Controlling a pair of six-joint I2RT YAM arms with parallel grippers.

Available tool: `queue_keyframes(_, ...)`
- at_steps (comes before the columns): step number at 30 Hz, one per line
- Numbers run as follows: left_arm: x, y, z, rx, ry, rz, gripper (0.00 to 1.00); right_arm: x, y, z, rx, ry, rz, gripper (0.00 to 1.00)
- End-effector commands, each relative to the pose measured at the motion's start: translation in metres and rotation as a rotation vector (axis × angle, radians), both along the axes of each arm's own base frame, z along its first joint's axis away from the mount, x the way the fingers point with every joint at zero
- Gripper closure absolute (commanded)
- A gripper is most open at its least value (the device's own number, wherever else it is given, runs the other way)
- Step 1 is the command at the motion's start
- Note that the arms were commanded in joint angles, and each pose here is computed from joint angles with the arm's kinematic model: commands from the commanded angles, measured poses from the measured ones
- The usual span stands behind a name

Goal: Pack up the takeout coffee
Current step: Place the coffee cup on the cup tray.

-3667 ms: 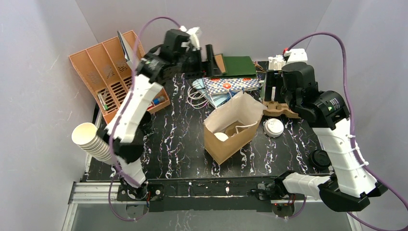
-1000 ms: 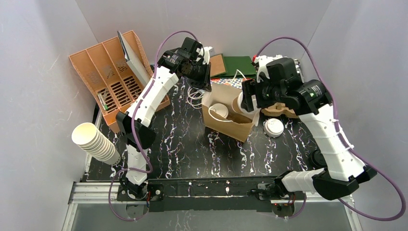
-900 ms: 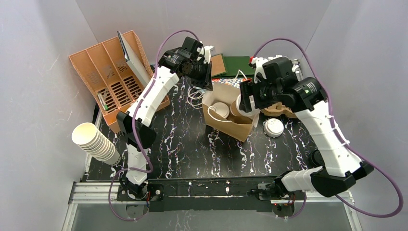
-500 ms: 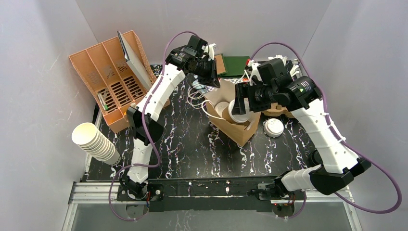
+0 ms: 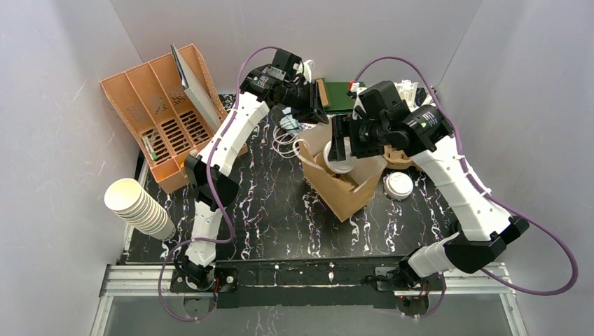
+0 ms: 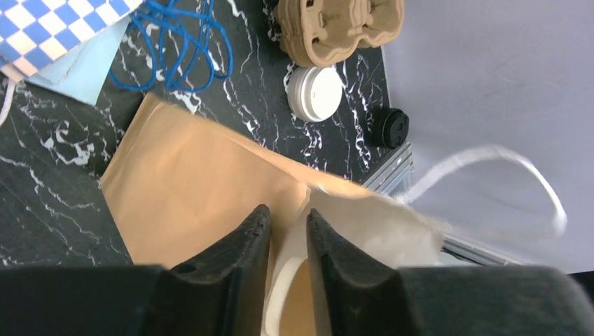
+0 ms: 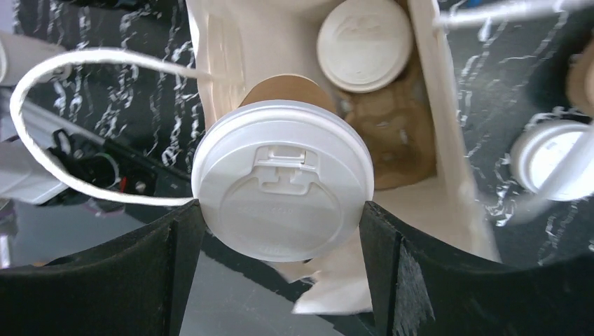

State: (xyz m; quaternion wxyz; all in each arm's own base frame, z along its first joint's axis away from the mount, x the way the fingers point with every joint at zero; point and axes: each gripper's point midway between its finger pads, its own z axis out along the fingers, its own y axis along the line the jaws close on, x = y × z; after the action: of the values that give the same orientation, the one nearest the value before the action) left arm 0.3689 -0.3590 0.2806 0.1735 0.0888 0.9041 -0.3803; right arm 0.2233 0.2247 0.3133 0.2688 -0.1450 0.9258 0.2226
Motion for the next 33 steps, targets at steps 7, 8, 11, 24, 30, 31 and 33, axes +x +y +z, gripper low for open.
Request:
queue_keyframes(7,0.004,0.022,0.076,-0.067,-0.322,-0.012,0.28,0.010,-0.044,0.015,-0.153,-0.134,-0.096,0.64)
queue_keyframes(8,0.002,0.028,0.075,-0.048,-0.332,-0.012,0.26,0.010,-0.045,0.015,-0.160,-0.139,-0.089,0.64)
queue_keyframes(11,-0.009,0.046,0.058,0.053,-0.312,-0.028,0.26,0.010,-0.046,0.015,-0.173,-0.153,-0.063,0.64)
queue_keyframes(24,-0.028,0.049,0.002,0.291,-0.340,-0.161,0.25,0.010,-0.036,0.008,-0.172,-0.176,0.053,0.64)
queue_keyframes(30,-0.004,0.046,-0.007,0.345,-0.411,-0.171,0.38,0.009,-0.035,0.003,-0.175,-0.165,0.068,0.65)
queue_keyframes(31,-0.003,0.044,-0.011,0.345,-0.417,-0.190,0.44,0.008,-0.035,0.001,-0.179,-0.160,0.075,0.65)
queue_keyframes(33,-0.004,0.041,-0.020,0.345,-0.432,-0.238,0.54,0.005,-0.036,-0.004,-0.190,-0.146,0.081,0.65)
